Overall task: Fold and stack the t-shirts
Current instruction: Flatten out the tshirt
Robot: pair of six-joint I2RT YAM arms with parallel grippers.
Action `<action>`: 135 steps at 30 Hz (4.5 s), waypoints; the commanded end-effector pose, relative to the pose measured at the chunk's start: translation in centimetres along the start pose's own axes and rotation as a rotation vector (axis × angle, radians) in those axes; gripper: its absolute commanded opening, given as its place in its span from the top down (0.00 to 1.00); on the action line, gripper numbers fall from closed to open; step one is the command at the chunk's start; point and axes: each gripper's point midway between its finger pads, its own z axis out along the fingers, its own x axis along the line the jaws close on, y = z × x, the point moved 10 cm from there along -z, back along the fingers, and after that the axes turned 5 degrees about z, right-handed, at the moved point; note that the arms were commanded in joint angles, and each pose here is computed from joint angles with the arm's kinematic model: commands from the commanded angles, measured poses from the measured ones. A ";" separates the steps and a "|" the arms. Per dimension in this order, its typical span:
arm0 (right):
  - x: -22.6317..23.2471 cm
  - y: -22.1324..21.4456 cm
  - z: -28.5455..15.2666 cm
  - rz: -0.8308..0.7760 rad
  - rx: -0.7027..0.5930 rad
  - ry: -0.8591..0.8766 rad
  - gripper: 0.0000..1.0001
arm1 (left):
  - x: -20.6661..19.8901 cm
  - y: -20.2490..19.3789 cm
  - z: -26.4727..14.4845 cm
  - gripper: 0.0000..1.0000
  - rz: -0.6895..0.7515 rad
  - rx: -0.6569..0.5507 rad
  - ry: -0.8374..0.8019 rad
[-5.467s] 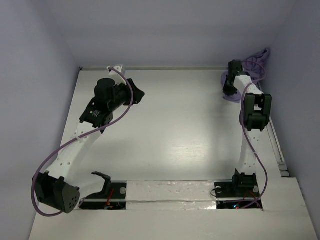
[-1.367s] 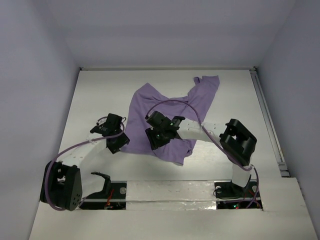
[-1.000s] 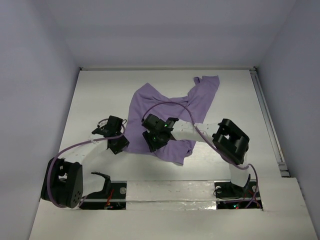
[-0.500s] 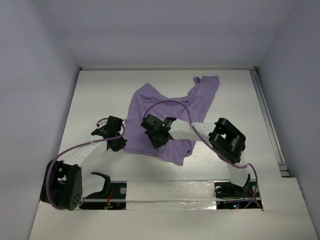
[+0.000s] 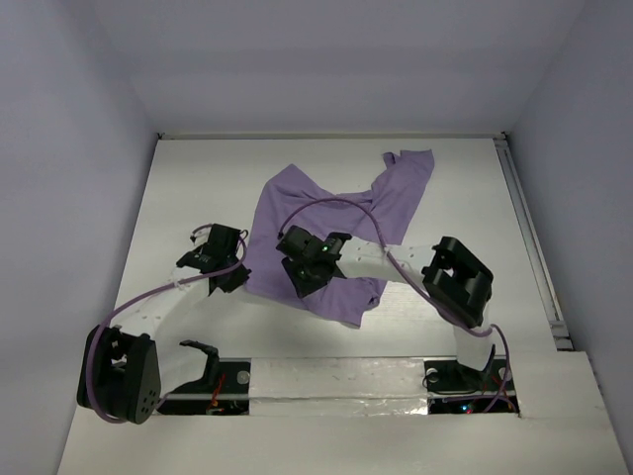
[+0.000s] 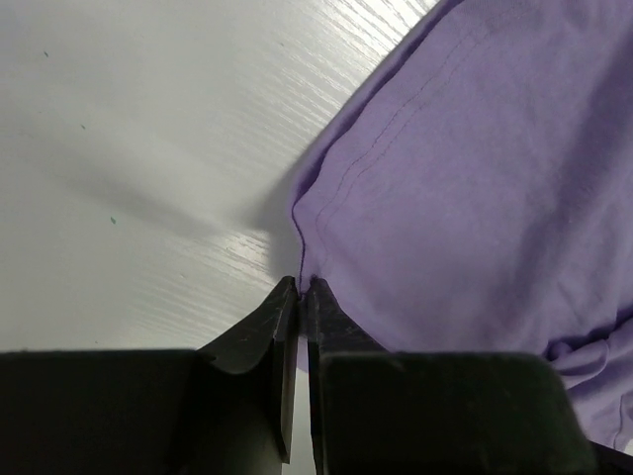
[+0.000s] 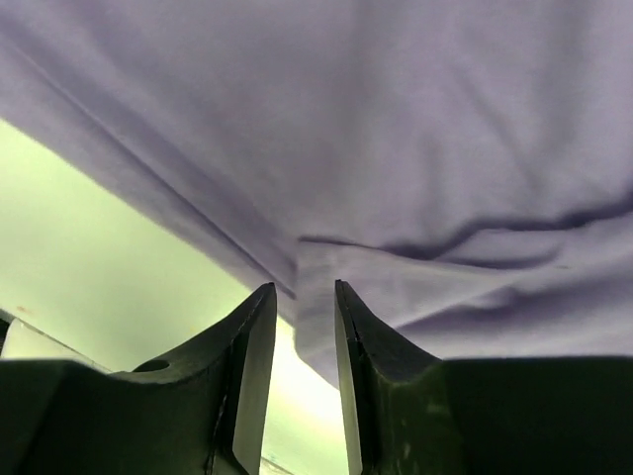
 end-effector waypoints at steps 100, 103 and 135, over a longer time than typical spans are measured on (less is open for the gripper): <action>-12.9 1.9 -50.4 0.536 -1.466 -0.142 1.00 | -8.9 20.7 -35.0 1.00 -0.026 -1.055 -0.511; -14.4 0.5 -55.3 0.558 -1.627 -0.178 1.00 | -7.8 21.3 -40.5 1.00 -0.090 -1.192 -0.587; -29.8 25.8 -41.0 0.339 -1.469 -0.431 1.00 | -18.2 35.2 -21.4 1.00 -0.141 -0.975 -0.543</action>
